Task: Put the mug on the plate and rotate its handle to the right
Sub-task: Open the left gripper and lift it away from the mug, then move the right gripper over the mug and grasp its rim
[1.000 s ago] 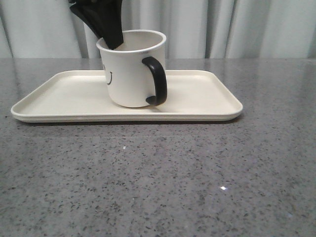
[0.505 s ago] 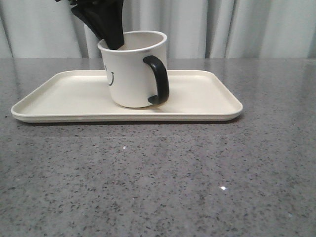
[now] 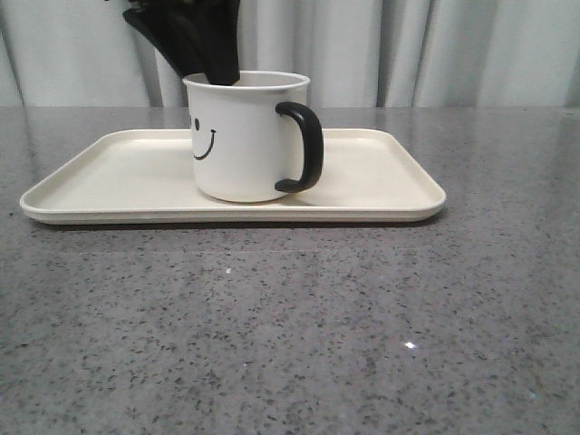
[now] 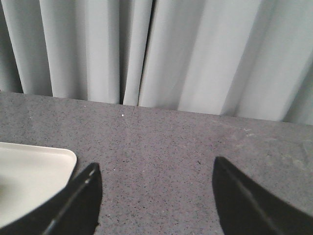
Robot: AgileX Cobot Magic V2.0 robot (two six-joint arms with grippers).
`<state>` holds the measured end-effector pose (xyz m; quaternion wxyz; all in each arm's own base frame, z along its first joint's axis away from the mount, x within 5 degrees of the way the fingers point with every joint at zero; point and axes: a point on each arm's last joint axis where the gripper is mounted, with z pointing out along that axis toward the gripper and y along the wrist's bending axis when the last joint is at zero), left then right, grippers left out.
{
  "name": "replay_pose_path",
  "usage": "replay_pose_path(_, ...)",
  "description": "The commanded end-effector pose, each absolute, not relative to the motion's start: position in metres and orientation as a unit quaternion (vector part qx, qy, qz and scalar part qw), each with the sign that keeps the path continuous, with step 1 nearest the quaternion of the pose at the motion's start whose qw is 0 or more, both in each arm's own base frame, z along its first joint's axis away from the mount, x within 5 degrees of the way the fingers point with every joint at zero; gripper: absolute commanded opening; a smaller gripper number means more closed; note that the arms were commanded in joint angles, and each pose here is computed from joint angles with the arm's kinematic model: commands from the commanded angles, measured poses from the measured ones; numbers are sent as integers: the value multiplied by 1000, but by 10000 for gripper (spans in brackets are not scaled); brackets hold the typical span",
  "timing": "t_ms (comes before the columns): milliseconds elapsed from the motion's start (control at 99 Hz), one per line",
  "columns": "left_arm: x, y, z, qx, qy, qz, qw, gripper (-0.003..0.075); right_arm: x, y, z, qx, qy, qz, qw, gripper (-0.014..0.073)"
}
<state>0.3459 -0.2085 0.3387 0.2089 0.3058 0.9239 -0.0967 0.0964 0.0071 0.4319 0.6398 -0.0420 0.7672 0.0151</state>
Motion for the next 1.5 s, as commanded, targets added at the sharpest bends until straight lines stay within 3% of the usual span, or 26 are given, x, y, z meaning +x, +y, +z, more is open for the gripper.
replay_pose_path(0, 334, -207, 384, 305, 904, -119, 275, 309, 97, 7, 446, -42, 738, 10, 674, 489)
replay_pose_path(232, 328, -200, 429, 308, 889, -112, 320, 308, 97, 7, 446, -42, 738, 10, 674, 489)
replay_pose_path(505, 312, -178, 479, 290, 866, -62, 402, 304, 97, 7, 446, -42, 738, 10, 674, 489)
replay_pose_path(1121, 208, -80, 578, 174, 804, 65, 565, 295, 97, 6, 451, -39, 719, 8, 694, 489)
replay_pose_path(1242, 187, -58, 582, 138, 797, 100, 579, 232, 97, 6, 452, -39, 717, 8, 696, 489)
replay_pose_path(1464, 153, -32, 571, 124, 798, 135, 574, -15, 99, 6, 456, -37, 711, 11, 702, 489)
replay_pose_path(1494, 150, -29, 569, 114, 799, 137, 575, -18, 100, 6, 457, -36, 710, 11, 703, 489)
